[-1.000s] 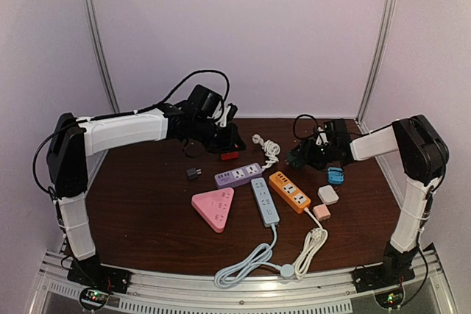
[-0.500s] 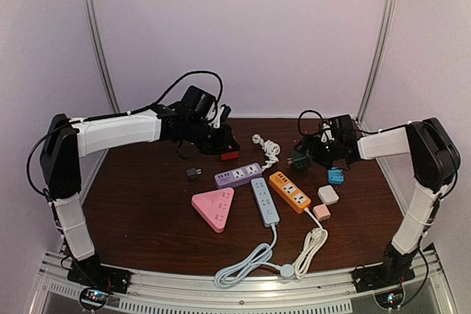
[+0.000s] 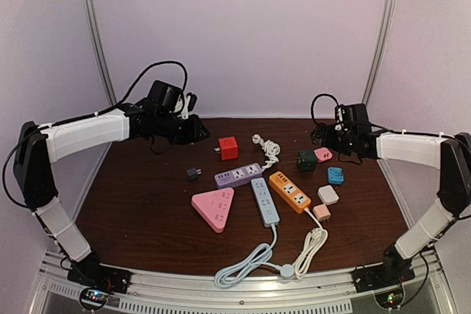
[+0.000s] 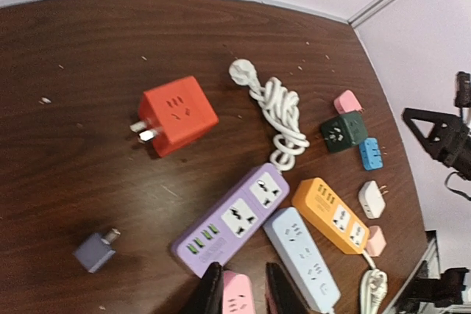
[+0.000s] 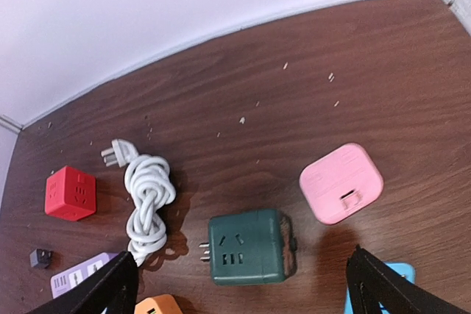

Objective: Pull the plug off the socket

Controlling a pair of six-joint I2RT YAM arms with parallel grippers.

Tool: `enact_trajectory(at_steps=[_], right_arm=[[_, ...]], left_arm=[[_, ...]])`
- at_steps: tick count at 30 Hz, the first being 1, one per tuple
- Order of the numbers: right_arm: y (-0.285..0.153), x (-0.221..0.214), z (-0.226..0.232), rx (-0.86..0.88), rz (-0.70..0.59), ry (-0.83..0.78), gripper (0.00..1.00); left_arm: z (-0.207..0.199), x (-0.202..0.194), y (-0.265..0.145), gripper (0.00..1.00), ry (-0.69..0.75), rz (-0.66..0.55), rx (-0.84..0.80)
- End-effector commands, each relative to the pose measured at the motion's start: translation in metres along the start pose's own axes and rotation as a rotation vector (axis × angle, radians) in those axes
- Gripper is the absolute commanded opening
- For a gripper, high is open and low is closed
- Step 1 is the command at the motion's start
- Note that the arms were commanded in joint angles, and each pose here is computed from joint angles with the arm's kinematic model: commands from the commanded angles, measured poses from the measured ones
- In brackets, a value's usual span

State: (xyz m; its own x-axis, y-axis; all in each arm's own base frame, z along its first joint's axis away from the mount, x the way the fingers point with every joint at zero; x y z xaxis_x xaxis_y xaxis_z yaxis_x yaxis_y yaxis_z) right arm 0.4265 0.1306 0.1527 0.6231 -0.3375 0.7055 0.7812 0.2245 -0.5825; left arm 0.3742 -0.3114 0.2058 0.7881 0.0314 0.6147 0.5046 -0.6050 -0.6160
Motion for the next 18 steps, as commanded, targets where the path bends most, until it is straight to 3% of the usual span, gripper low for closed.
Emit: enact_trajectory(at_steps=[1, 2, 3, 4, 5, 13, 18], right_arm=[[-0.039, 0.027, -0.029, -0.197, -0.181, -0.064, 1.0], [-0.048, 0.033, -0.034, -0.226, -0.227, -0.071, 1.0], [-0.056, 0.036, -0.04, -0.259, -0.259, -0.081, 1.0], [-0.064, 0.042, -0.043, -0.275, -0.303, -0.086, 1.0], [-0.069, 0.044, -0.045, -0.282, -0.329, -0.102, 1.0], [-0.094, 0.045, -0.05, -0.285, -0.424, -0.27, 1.0], [-0.097, 0.043, -0.068, -0.292, -0.481, -0.269, 1.0]], left_arm=[[0.042, 0.037, -0.042, 0.31, 0.07, -0.171, 0.161], [0.053, 0.041, -0.05, 0.39, 0.081, -0.194, 0.204], [0.064, 0.044, -0.057, 0.61, 0.088, -0.214, 0.245], [0.073, 0.046, -0.064, 0.89, 0.092, -0.23, 0.274], [0.083, 0.047, -0.071, 0.97, 0.091, -0.247, 0.307], [0.168, 0.043, -0.133, 0.98, 0.006, -0.386, 0.644], [0.209, 0.03, -0.156, 0.98, 0.057, -0.429, 0.801]])
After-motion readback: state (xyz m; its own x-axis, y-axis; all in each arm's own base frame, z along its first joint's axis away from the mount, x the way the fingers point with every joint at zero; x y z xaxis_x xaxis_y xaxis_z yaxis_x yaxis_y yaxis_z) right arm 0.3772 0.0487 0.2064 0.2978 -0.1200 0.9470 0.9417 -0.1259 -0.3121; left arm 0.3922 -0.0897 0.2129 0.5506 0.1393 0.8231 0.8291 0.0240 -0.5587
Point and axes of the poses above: each gripper's point midway between its finger pads, its own y axis out along the fingers, its own z axis along the line the jaws close on, x = y × z, the point moved 1 cm from there along -y, back along the fingers, and after that the axes turned 1 degree about y, right-handed, at the moved point
